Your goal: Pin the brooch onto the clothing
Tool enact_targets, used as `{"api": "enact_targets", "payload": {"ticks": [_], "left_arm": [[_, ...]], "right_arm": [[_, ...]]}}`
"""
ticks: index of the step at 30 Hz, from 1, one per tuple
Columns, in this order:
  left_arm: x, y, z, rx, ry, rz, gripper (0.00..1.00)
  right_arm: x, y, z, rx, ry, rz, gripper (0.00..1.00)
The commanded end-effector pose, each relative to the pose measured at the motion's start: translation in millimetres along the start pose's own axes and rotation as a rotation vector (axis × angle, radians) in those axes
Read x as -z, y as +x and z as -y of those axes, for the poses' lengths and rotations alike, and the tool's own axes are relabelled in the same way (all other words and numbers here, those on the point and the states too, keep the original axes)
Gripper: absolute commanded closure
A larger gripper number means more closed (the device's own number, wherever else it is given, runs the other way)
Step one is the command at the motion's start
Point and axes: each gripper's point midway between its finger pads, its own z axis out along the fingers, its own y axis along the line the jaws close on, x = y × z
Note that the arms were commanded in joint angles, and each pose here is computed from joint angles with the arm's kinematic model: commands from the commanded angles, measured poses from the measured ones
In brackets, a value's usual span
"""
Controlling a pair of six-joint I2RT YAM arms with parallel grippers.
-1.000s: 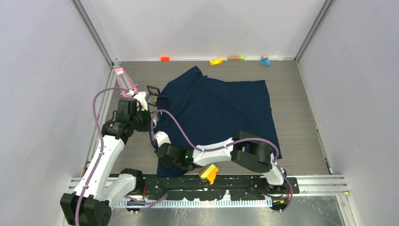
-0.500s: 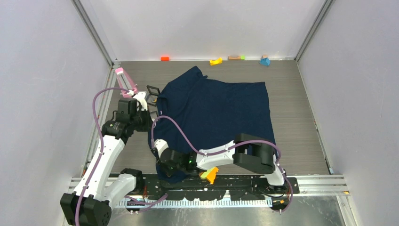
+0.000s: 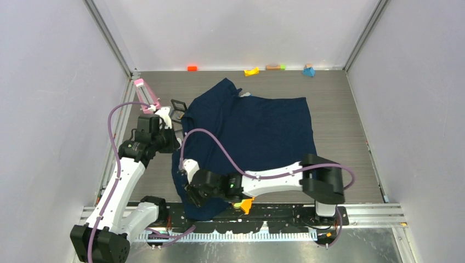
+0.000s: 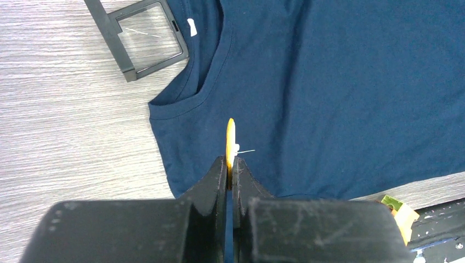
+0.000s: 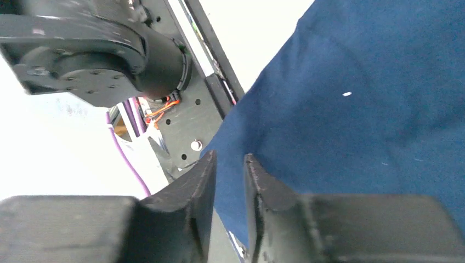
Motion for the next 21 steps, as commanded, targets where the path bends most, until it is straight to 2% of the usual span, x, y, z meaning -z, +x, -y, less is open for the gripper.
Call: {"api": "enact_targets", "payload": {"ticks": [1,3,7,11,15,21], "left_arm": [[5,-6,-2,-0.009,-0.011,0.034,1.0],[5,-6,-2,-0.009,-0.013,0.033,1.0],[6,-6,-3,-0.007,-0.016,0.035,1.0],[6,-5,-3,-0.007,-0.016,0.037,1.0],[6,-5,-3,-0.006,-0.016,0.035,1.0],[5,-4,-2,-0.005,-0.008,0.029,1.0]], "right_arm": [[45,-52,5,-0.002,0.122,0.14,0.64],[56,-58,22,0.007,0.206,0.157,0.54],[64,-62,54,-0.015,0.315,0.157,0.46],[61,-69,93,-0.138,0.42,0.162,0.43],[48,-64,124,-0.195,0.535,0.111,0.43],[26,-54,150,-0.252,0.602,0.072,0.44]]}}
